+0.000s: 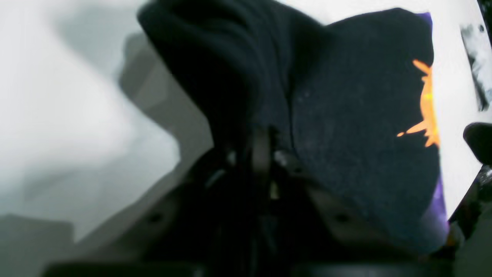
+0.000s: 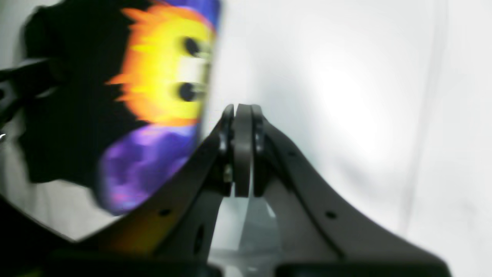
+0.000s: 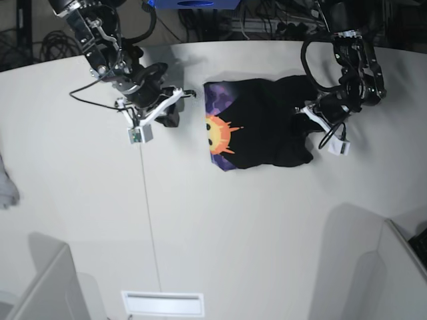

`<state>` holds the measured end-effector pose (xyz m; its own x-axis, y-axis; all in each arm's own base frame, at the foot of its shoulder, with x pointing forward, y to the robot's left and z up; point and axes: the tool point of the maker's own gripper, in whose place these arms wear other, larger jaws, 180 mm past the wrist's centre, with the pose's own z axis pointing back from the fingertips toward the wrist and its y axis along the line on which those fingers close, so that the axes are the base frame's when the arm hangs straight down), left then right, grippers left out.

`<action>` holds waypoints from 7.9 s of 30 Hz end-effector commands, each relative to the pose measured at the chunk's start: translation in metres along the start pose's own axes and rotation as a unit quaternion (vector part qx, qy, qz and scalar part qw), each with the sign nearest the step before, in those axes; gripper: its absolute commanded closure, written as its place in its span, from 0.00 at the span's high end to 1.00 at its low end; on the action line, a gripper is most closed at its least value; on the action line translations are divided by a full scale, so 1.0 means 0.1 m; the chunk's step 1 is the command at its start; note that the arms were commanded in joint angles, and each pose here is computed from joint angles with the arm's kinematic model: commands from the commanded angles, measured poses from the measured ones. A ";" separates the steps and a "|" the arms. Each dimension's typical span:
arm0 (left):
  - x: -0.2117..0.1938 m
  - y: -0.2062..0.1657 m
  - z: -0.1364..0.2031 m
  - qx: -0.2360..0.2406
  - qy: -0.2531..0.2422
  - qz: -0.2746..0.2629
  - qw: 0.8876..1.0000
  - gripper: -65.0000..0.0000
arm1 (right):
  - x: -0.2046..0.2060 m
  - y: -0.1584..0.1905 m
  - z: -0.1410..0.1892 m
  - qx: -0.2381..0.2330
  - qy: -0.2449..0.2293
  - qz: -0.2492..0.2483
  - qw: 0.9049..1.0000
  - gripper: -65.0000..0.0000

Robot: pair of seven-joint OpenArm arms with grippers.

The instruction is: Fold the T-shirt properly

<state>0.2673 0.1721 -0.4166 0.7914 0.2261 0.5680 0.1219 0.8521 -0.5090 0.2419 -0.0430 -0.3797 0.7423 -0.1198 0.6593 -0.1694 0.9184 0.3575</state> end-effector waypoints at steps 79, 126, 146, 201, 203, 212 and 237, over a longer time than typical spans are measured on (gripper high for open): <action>-0.06 -1.84 -1.39 -0.146 0.195 -0.693 0.679 0.00 | -0.34 -1.84 1.27 -0.297 -0.104 -0.240 0.918 0.00; 1.39 -2.08 -0.17 -0.071 -0.139 -0.547 0.823 0.00 | 0.21 -1.82 1.26 -0.233 -0.129 -0.055 0.962 0.00; 0.04 -0.76 1.01 -0.016 -0.127 -0.412 0.902 0.00 | -0.15 -1.62 1.46 -0.205 -0.089 0.129 0.966 0.00; -4.13 0.20 1.10 -0.022 0.394 -0.150 0.907 0.00 | -4.19 -1.58 1.49 -0.059 0.479 -0.019 0.876 0.00; -4.18 0.22 1.01 -0.009 0.396 -0.132 0.909 0.00 | -4.24 -1.63 1.45 -0.062 0.479 -0.020 0.875 0.00; -4.36 0.28 0.68 0.064 0.353 -0.040 0.932 0.00 | -3.98 -1.59 0.89 -0.055 0.399 -0.011 0.915 0.00; -3.83 0.39 0.17 0.086 0.254 -0.092 0.959 0.00 | -3.77 -1.92 0.65 -0.169 0.340 0.077 0.922 0.00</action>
<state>-0.0350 0.1280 -0.6440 0.9585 -0.1615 0.2351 0.2264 0.9321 -0.2827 -0.0419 -0.1943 -0.6550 0.9796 0.1824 0.0846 -0.1827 0.9832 -0.0036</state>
